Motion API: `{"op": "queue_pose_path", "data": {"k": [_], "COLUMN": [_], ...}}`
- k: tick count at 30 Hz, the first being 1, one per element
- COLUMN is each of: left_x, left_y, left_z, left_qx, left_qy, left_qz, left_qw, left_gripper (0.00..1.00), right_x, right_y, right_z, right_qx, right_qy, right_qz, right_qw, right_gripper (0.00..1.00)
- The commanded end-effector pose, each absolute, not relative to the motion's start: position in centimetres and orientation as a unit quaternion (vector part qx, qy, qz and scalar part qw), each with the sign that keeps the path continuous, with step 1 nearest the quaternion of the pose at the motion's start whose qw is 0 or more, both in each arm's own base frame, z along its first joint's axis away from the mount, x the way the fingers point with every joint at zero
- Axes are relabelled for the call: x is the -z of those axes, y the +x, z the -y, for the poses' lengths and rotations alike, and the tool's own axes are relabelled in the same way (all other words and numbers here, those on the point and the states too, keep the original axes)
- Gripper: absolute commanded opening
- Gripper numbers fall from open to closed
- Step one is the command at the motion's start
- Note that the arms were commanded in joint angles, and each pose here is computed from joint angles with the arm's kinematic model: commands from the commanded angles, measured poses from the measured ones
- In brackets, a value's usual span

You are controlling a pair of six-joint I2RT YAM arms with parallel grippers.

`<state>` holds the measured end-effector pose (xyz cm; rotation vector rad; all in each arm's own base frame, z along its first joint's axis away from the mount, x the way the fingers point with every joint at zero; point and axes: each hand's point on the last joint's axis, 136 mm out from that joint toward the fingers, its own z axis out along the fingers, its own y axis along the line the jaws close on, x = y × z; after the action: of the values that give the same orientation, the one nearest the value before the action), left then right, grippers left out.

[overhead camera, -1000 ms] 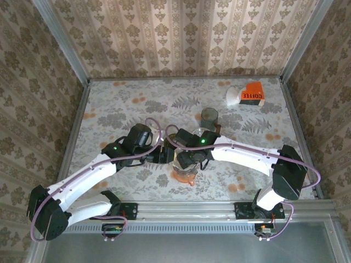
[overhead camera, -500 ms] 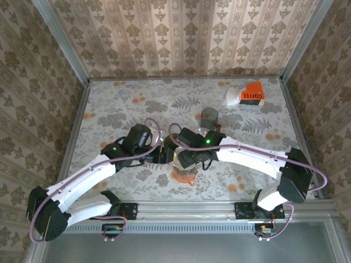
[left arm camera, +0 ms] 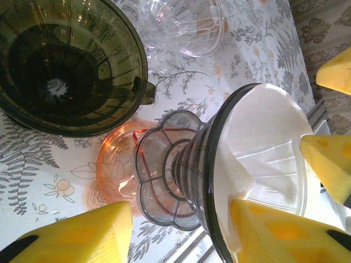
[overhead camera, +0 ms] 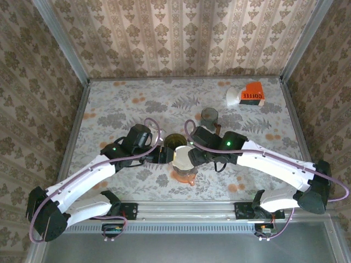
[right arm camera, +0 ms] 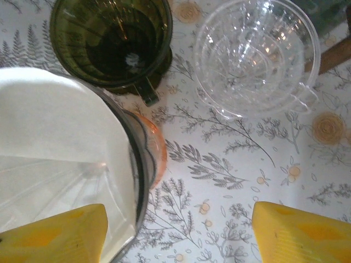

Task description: Place the coffee filter in the dripper

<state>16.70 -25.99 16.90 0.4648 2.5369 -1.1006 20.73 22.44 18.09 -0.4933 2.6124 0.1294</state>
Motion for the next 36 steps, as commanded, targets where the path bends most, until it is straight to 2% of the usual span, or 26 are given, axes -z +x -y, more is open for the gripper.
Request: {"op": "queue_pose_path", "data": {"k": [1,8,15,26,31,36], "left_x": [-16.6,-16.5,-17.1,-19.2,-22.1,-24.1], "left_y": [16.3,16.1,16.3,16.4,17.2,19.0], "left_z": [25.7,25.4,25.5,25.4,24.3,22.4], "left_qx": [0.382,0.379,0.386,0.396,0.384,0.367], "left_qy": [0.160,0.157,0.156,0.161,0.162,0.145], "left_qz": [-0.895,-0.898,-0.893,-0.883,-0.875,-0.865], "left_qw": [0.163,0.162,0.170,0.194,0.245,0.310], "left_gripper": [0.52,0.52,0.62,0.72,0.76,0.83], "right_x": [-17.1,-17.6,-19.3,-21.5,-23.0,-23.6], "right_y": [20.4,20.7,20.9,21.0,22.1,25.1], "right_z": [-20.7,-21.0,-21.9,-22.1,-21.1,-18.5], "right_qx": [-0.013,-0.017,-0.058,-0.098,-0.077,-0.059], "right_qy": [-0.167,-0.169,-0.170,-0.164,-0.152,-0.093], "right_qz": [-0.960,-0.957,-0.948,-0.934,-0.929,-0.935], "right_qw": [0.224,0.234,0.264,0.302,0.327,0.338], "right_gripper": [0.70,0.69,0.76,0.77,0.78,0.78]}}
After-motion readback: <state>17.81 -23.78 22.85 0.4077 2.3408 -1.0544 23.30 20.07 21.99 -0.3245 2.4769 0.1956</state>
